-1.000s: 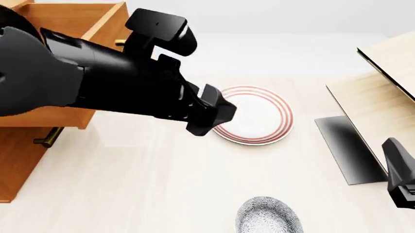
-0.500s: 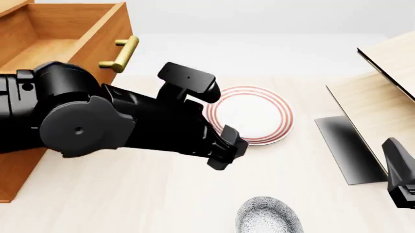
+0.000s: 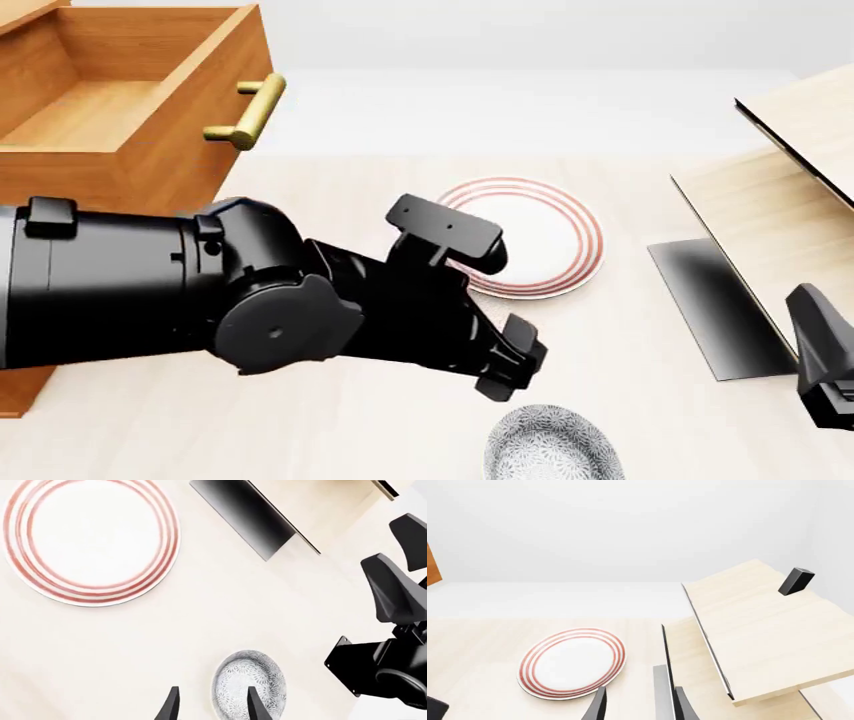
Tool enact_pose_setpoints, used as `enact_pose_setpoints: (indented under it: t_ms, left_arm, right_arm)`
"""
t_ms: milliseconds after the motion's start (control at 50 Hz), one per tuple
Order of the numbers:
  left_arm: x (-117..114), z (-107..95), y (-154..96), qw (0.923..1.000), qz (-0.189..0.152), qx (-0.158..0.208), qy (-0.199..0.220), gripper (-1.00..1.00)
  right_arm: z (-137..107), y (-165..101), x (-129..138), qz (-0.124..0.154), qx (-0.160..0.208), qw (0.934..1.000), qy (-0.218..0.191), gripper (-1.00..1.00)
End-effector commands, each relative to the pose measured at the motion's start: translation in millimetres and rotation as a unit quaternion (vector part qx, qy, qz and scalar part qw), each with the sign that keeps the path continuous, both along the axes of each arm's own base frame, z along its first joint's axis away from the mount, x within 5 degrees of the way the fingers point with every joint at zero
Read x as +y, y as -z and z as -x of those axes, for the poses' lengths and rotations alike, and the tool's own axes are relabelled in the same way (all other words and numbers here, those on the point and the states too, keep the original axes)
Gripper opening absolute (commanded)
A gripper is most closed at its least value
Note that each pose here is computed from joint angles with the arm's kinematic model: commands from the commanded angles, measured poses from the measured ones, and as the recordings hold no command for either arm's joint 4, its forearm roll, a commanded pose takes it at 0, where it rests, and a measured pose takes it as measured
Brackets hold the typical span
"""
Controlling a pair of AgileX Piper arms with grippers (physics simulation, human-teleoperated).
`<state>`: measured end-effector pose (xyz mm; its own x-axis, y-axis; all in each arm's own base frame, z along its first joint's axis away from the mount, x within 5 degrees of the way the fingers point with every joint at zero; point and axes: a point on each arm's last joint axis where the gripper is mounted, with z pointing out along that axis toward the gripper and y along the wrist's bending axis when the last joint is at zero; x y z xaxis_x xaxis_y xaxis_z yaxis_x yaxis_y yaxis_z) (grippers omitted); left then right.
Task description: Open the top drawer of the cabinet and put the bowl in it.
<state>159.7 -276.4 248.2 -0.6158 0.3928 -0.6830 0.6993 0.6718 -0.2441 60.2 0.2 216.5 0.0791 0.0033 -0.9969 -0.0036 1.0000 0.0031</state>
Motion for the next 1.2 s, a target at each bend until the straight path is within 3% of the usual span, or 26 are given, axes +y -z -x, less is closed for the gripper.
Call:
enact_pose_setpoints:
  t_ms: [20,420,1200]
  left_arm:
    - [-8,2,16,0.9999,0.000,0.012,-0.002,1.00]
    - [-8,3,41,0.9994,-0.002,0.031,-0.015,1.00]
    - [-35,15,92,0.9974,-0.008,0.070,-0.015,1.00]
  right_arm:
    - [0,0,0,0.000,0.000,1.0000,0.000,1.00]
    - [0,0,0,0.000,-0.001,1.0000,0.000,1.00]
    - [0,0,0,0.000,-0.001,1.0000,0.000,1.00]
